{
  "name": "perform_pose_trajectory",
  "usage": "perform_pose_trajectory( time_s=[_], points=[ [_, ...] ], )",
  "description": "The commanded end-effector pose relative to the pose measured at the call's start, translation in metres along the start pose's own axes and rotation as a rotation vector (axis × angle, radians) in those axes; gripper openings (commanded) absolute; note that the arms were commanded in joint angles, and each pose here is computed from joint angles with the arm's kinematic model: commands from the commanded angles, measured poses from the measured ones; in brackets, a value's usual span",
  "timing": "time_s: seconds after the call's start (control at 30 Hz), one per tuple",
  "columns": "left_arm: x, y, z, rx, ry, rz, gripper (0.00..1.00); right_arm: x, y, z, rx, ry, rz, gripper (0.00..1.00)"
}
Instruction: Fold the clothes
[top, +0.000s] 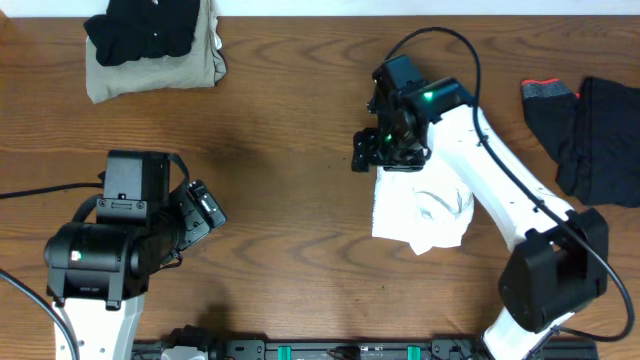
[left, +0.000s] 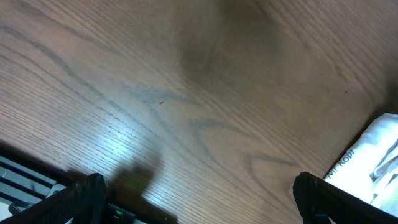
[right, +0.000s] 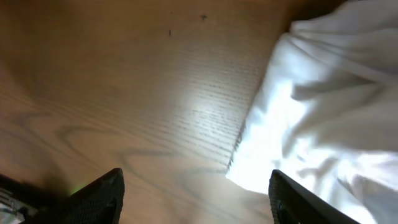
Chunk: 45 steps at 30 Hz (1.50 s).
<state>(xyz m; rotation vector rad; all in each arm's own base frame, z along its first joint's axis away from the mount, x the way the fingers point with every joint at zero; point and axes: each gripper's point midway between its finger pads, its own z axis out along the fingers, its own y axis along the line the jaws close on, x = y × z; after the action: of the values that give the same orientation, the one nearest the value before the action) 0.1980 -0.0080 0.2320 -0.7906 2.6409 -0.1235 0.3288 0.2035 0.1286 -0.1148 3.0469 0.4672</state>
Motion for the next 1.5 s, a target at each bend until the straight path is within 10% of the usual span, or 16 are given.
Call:
perform_pose_trajectory(
  time_s=[0.0,0.23,1.0,1.47],
  points=[
    [0.001,0.004,0.006,-0.026,0.010,0.013,0.98,-0.012,-0.018,-0.043,0.055,-0.119,0.035,0.73],
    [-0.001,0.003,0.008,-0.028,0.013,0.013,0.98,0.011,-0.107,-0.101,0.264,-0.161,0.252,0.99],
    [-0.004,0.000,0.010,-0.023,0.007,0.013,0.98,0.014,-0.111,0.010,0.064,-0.138,0.241,0.90],
    [-0.004,0.000,0.010,-0.023,0.008,0.014,0.98,-0.024,-0.064,0.017,-0.027,-0.300,0.152,0.01]
  ],
)
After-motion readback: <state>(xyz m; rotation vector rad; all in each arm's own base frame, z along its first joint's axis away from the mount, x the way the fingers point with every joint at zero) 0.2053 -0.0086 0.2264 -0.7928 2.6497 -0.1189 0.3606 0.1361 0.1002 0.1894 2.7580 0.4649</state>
